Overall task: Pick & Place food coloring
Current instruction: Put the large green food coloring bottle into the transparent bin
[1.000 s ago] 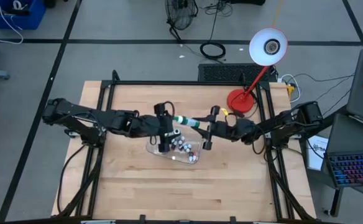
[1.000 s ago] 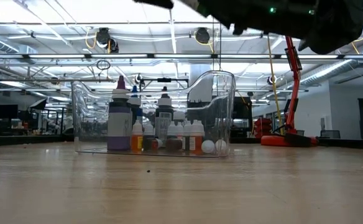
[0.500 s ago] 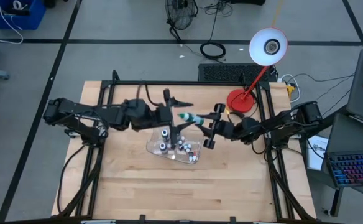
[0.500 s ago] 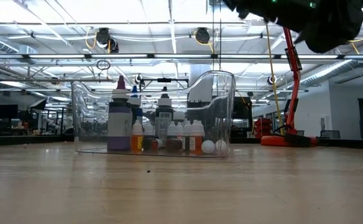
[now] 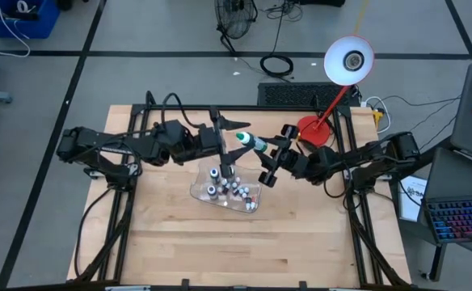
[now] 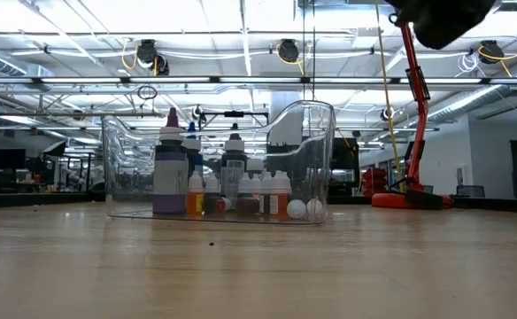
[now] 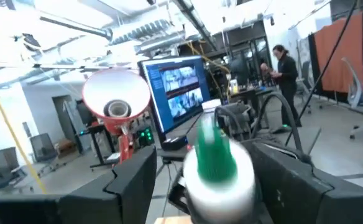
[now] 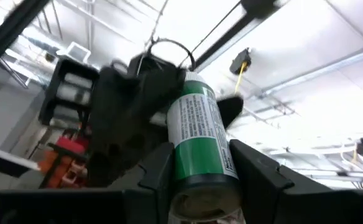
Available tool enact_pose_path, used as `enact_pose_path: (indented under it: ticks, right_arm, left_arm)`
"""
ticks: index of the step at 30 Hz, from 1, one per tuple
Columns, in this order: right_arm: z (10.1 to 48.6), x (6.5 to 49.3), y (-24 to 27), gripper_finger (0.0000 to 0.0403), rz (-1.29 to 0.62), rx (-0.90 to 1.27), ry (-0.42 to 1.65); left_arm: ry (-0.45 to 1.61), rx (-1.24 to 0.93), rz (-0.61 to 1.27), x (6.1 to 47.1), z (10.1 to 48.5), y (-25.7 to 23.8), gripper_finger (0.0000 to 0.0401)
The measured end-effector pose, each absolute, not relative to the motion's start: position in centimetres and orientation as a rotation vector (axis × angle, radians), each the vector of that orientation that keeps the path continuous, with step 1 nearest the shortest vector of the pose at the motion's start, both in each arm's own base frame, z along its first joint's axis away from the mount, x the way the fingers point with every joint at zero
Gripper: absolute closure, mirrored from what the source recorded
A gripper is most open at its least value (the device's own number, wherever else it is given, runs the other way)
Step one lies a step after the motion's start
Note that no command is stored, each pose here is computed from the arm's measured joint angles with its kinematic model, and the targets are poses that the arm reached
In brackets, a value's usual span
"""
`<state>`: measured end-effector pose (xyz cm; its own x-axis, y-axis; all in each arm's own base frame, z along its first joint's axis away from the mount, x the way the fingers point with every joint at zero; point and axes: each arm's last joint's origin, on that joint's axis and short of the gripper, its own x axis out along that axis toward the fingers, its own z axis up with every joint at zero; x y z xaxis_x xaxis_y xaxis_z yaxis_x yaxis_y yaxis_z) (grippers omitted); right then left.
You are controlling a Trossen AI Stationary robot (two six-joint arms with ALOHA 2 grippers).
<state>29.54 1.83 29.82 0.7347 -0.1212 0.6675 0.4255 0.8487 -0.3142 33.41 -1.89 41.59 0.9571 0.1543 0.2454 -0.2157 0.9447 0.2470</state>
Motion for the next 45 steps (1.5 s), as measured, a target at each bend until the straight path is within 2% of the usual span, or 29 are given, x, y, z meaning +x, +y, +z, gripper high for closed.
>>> enact_pose_path:
  ticks: [6, 14, 23, 27, 31, 37, 39, 43, 45]
  right_arm:
    - [31.2, 29.9, 2.0, 0.0278, -0.281, -0.485, -0.747]
    - [31.2, 29.9, 2.0, 0.0278, -0.284, -0.497, -0.748]
    - [31.2, 29.8, 2.0, 0.0278, -0.284, -0.499, -0.748]
    - [31.2, 29.8, 2.0, 0.0278, -0.285, -0.498, -0.747]
    - [31.2, 29.9, 2.0, 0.0278, -0.274, -0.476, -0.743]
    - [30.1, 30.3, 2.1, 0.028, -0.285, -0.457, -0.626]
    - [29.2, 30.1, 2.4, 0.0254, -0.353, -0.424, -0.554]
    - [28.2, 28.8, 3.5, 0.0146, -0.521, -0.408, -0.414]
    - [28.5, 27.8, 4.1, 0.0104, -0.571, -0.412, -0.386]
  left_arm:
    - [-0.271, 0.282, 0.146, 33.4, 41.9, -2.1, 0.0149]
    - [-0.31, 0.321, 0.148, 33.3, 42.2, -2.4, 0.0147]
    - [-0.346, 0.291, 0.127, 33.1, 42.5, -2.6, 0.0166]
    - [-0.342, 0.293, 0.125, 33.2, 42.5, -2.6, 0.0197]
    - [-0.346, 0.283, 0.12, 33.2, 42.5, -2.5, 0.0277]
    - [-0.268, 0.3, 0.085, 32.3, 42.6, -2.4, 0.0285]
    - [-0.166, 0.308, 0.088, 31.7, 42.1, -2.7, 0.0285]
    - [-0.002, 0.295, 0.092, 30.0, 41.7, -3.6, 0.0285]
    - [0.065, 0.278, 0.066, 29.7, 41.2, -4.7, 0.0285]
